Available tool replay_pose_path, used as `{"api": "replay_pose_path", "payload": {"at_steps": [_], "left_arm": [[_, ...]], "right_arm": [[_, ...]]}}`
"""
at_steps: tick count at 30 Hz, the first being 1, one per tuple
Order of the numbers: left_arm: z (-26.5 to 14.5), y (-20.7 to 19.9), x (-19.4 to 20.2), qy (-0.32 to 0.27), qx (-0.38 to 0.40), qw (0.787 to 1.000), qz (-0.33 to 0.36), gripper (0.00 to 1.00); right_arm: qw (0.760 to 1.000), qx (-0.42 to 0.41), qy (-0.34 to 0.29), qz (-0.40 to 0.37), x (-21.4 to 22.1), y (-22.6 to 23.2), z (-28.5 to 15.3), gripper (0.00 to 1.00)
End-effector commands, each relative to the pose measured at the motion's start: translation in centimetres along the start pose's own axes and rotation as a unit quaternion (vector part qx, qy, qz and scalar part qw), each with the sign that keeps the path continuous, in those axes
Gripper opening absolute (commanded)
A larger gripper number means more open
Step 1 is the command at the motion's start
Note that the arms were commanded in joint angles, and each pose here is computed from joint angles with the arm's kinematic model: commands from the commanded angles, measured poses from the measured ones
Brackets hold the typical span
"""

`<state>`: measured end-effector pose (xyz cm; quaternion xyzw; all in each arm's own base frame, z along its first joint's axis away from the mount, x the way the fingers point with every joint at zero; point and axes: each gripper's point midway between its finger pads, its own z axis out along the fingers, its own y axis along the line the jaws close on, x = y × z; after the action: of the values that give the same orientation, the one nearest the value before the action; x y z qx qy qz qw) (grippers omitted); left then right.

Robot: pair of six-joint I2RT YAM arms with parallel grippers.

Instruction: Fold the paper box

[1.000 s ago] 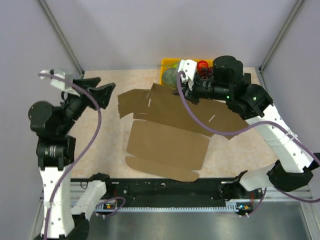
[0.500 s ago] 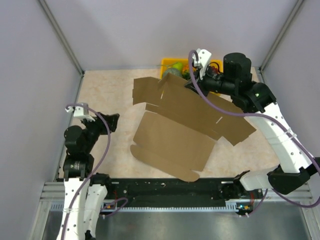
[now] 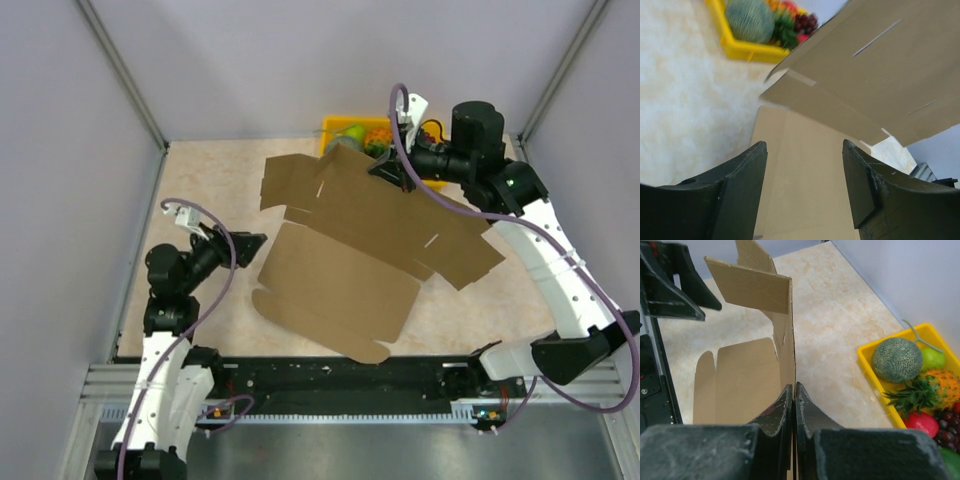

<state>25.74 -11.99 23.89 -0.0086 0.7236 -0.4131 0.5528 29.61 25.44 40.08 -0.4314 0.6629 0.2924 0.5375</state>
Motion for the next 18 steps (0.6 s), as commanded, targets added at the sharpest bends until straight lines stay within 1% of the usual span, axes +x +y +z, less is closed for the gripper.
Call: {"api": "replay_pose_path", "payload": {"at_steps": [1,2,4,5,6,7,9,10,12,14,18], "left_arm": [[-1.4,-6.2,-5.8,-0.058,0.075,0.982,0.162,0.69],[-1.5,-7.2,-7.0,-0.067,0.082,0.977,0.184,0.71],[-0.8,-7.0,-7.2,-0.048,0.082,0.977,0.188,0.73],[-0.7,-7.7,-8.1,-0.05,0.089,0.975,0.195,0.73],[-0.5,-7.8,-8.4,-0.05,0.09,0.975,0.198,0.73],[0.3,-8.1,-8.1,-0.038,0.103,0.975,0.196,0.74],[0.9,-9.0,-9.2,-0.04,0.114,0.97,0.211,0.76],[1.6,-8.7,-9.0,-0.028,0.113,0.969,0.22,0.76],[2.1,-9.0,-10.7,-0.046,0.098,0.965,0.241,0.75],[2.5,-9.5,-11.8,-0.05,0.104,0.958,0.263,0.75],[3.5,-9.7,-12.7,-0.042,0.112,0.948,0.295,0.72]], "right_arm": [[0.999,-0.03,-0.034,-0.012,-1.6,0.6,0.0,0.0],[0.999,-0.033,-0.035,-0.011,-1.7,0.7,0.0,0.0],[0.999,-0.035,-0.037,-0.008,-1.8,0.8,-0.2,0.0],[0.998,-0.041,-0.039,-0.007,-1.8,1.0,-0.3,0.0],[0.998,-0.043,-0.038,-0.004,-1.7,1.0,-0.3,0.0],[0.998,-0.048,-0.038,-0.003,-1.6,1.3,-0.4,0.0],[0.998,-0.053,-0.041,-0.002,-1.7,1.6,-0.6,0.0],[0.998,-0.054,-0.041,-0.002,-1.7,1.7,-0.7,0.0],[0.997,-0.056,-0.043,-0.002,-1.7,1.9,-0.8,0.0],[0.997,-0.059,-0.043,-0.001,-1.8,2.0,-0.9,0.0],[0.997,-0.066,-0.048,-0.002,-2.1,2.4,-1.2,0.0]]}}
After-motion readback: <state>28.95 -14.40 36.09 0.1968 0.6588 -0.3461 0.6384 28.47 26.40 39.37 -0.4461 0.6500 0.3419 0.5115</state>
